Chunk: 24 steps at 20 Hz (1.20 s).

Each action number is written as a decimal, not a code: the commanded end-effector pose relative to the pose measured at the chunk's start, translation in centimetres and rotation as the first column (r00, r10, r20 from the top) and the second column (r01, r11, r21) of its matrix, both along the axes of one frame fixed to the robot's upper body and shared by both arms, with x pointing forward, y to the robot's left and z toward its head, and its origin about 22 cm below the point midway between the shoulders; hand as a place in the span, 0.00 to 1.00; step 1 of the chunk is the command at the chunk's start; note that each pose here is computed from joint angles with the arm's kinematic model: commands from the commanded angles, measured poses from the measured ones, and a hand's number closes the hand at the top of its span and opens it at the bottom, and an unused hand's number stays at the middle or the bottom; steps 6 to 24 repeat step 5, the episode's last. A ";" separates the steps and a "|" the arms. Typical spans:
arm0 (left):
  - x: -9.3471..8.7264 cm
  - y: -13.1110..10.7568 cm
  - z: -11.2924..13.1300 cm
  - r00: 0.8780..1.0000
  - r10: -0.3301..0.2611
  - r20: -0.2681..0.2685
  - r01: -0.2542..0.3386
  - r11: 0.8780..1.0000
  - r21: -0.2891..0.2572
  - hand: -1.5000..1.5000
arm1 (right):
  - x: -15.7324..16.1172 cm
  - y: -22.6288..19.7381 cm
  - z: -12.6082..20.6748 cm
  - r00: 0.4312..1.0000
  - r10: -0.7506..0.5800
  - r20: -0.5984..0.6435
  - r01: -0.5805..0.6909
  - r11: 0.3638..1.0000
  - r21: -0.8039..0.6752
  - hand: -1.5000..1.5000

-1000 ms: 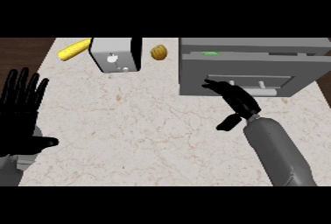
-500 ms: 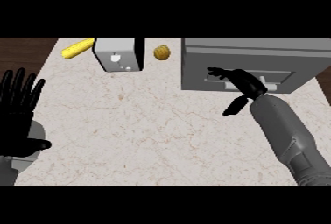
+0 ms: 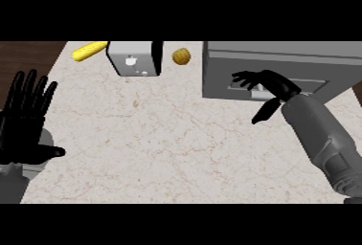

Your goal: Pick up the cup, place it into the drawer and close the drawer

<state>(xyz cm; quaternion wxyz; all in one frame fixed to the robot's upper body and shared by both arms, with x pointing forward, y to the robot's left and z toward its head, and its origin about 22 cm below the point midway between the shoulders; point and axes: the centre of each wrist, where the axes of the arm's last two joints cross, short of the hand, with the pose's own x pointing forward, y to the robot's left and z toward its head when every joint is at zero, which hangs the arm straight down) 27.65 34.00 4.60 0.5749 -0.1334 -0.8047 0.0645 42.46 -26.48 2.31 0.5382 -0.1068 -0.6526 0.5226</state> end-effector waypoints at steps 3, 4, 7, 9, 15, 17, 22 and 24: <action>0.1 -0.5 -0.1 1.000 -0.016 0.005 0.016 1.000 0.004 0.00 | 1.1 -2.3 2.6 0.987 -0.160 0.021 0.161 0.986 -0.049 0.00; -0.2 -0.7 -0.4 1.000 -0.012 0.013 0.012 1.000 -0.004 0.00 | 1.2 -2.3 2.8 0.988 -0.154 0.026 0.155 0.987 -0.037 0.00; -0.5 0.1 -1.5 1.000 0.007 0.008 -0.007 1.000 0.019 0.00 | 0.6 -3.6 2.4 0.988 -0.151 0.015 0.151 0.987 -0.046 0.00; -0.5 0.1 -1.5 1.000 0.007 0.008 -0.007 1.000 0.019 0.00 | 0.6 -3.6 2.4 0.988 -0.151 0.015 0.151 0.987 -0.046 0.00; -0.5 0.1 -1.5 1.000 0.007 0.008 -0.007 1.000 0.019 0.00 | 0.6 -3.6 2.4 0.988 -0.151 0.015 0.151 0.987 -0.046 0.00; -0.5 0.1 -1.5 1.000 0.007 0.008 -0.007 1.000 0.019 0.00 | 0.6 -3.6 2.4 0.988 -0.151 0.015 0.151 0.987 -0.046 0.00; -0.5 0.1 -1.5 1.000 0.007 0.008 -0.007 1.000 0.019 0.00 | 0.6 -3.6 2.4 0.988 -0.151 0.015 0.151 0.987 -0.046 0.00; -0.5 0.1 -1.5 1.000 0.007 0.008 -0.007 1.000 0.019 0.00 | 0.6 -3.6 2.4 0.988 -0.151 0.015 0.151 0.987 -0.046 0.00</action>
